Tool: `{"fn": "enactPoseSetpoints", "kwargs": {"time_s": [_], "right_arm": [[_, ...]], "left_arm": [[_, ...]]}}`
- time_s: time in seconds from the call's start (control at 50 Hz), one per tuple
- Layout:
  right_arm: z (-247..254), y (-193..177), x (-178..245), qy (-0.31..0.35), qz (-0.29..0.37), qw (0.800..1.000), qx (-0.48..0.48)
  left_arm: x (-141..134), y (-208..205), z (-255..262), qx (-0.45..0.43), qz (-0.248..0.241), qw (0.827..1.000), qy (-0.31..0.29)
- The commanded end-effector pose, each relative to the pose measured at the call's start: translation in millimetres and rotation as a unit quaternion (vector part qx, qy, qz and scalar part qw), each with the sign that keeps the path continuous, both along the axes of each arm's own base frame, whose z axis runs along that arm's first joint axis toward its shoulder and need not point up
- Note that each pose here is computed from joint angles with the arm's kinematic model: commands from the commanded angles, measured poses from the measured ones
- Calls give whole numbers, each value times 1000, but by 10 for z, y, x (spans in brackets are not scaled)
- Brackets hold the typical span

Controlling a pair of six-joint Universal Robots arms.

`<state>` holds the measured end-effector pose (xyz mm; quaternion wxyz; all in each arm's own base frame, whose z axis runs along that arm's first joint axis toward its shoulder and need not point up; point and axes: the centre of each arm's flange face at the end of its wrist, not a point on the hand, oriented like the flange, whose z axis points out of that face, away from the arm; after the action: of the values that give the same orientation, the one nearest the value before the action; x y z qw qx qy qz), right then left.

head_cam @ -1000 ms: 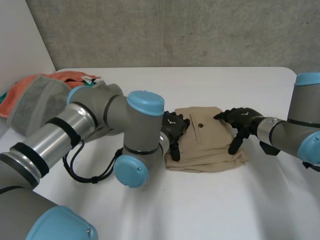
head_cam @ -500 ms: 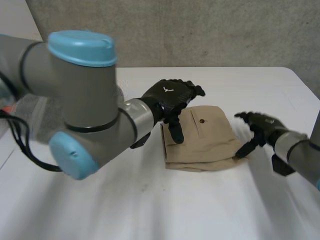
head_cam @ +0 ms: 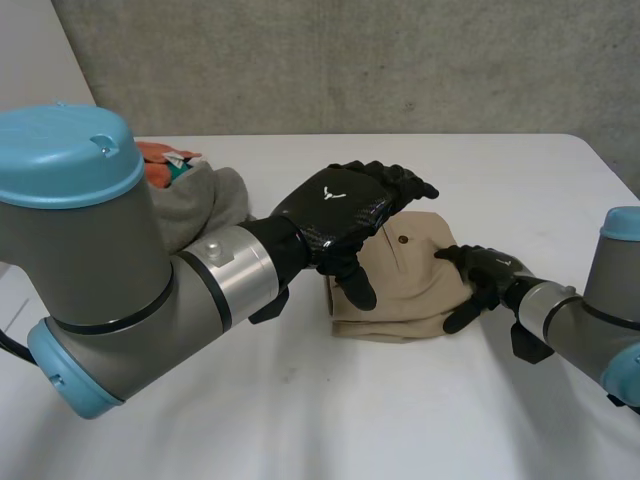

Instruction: Fold the laundry.

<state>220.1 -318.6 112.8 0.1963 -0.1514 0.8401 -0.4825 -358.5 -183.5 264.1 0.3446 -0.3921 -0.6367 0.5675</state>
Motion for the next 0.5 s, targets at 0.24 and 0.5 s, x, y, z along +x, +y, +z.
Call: {"fn": "enactPoseSetpoints", "kwargs": {"time_s": [0.24,0.5], "right_arm": [[15,-204,197,-31,-1,999,-15],[394,-1337,-422,-76,-151,976,-138]], "left_arm": [[-33,19,108,-15,-6,1000,11],[-127,38,276,-38,-17,999,30]]}}
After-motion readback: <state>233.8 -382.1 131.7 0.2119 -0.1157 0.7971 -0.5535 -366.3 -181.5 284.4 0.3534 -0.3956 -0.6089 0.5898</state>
